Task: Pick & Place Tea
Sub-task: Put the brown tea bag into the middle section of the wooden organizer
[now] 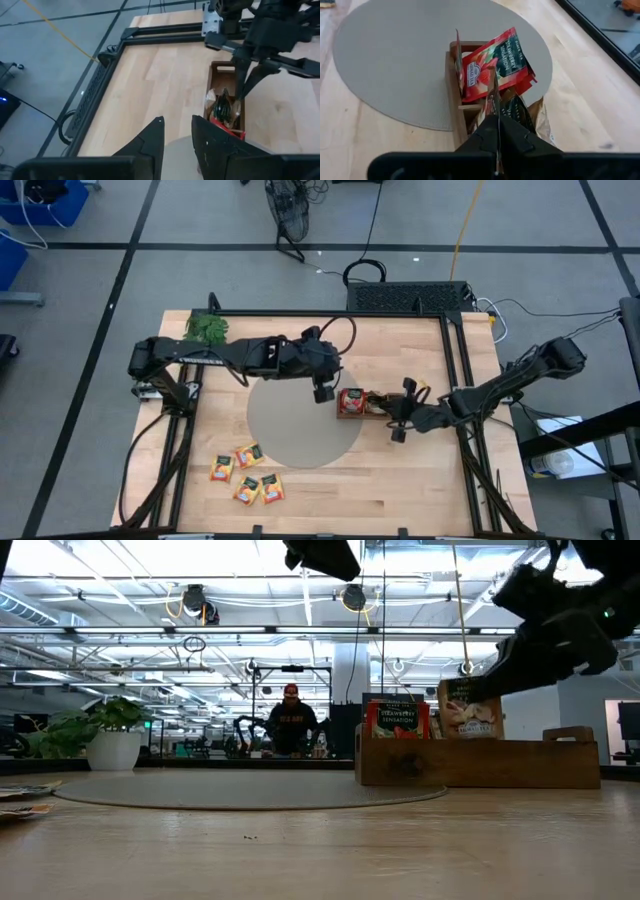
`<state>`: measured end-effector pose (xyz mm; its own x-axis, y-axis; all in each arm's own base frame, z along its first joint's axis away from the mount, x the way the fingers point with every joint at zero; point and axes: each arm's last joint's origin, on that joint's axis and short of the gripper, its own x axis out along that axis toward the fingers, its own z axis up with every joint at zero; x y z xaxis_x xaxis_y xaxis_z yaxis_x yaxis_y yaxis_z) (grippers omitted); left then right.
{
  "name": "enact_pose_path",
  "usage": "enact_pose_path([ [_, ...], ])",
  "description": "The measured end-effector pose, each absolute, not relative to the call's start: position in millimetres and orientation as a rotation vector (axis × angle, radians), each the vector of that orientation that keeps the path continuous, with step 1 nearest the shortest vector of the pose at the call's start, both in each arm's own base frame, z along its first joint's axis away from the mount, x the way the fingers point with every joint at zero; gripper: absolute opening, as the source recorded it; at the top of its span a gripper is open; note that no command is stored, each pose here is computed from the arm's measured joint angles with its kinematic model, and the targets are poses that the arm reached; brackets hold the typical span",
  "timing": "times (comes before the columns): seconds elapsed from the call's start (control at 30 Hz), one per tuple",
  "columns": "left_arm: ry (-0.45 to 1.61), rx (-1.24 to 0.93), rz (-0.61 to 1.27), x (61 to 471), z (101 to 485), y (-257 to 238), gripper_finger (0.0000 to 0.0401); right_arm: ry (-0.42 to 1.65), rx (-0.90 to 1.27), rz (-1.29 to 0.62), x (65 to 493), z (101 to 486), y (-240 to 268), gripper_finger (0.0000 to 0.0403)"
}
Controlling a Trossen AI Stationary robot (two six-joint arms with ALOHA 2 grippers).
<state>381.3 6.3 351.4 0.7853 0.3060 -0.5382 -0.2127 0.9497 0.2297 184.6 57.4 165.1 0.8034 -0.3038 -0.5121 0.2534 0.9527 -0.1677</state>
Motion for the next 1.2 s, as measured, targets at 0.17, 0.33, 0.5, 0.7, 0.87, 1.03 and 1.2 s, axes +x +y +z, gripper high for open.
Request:
enact_pose_path([
  [0.17,0.605,0.158,0.282,381.4,351.5,6.4,0.0104,0.507,-0.049,-0.271,177.9,150.0,54.7,0.0],
  [0.33,0.604,0.156,0.282,381.4,351.5,6.4,0.0104,0.49,-0.026,-0.242,173.2,141.8,53.5,0.0],
  [0.5,0.603,0.156,0.282,381.5,351.6,6.3,0.0104,0.526,-0.044,-0.241,172.8,134.5,53.5,0.0],
  [0.7,0.602,0.138,0.297,381.4,351.6,10.1,0.0104,0.573,-0.059,-0.248,177.1,124.5,51.9,0.0],
  [0.87,0.603,0.132,0.309,381.2,351.6,14.8,0.0104,0.568,-0.074,-0.24,178.2,124.3,52.3,0.0],
  [1.03,0.603,0.13,0.316,381.1,351.6,17.6,0.0104,0.569,-0.075,-0.237,178.2,124.3,52.4,0.0],
  [1.2,0.604,0.13,0.317,381.1,351.6,18.2,0.0104,0.569,-0.073,-0.236,178.1,124.3,52.6,0.0009],
])
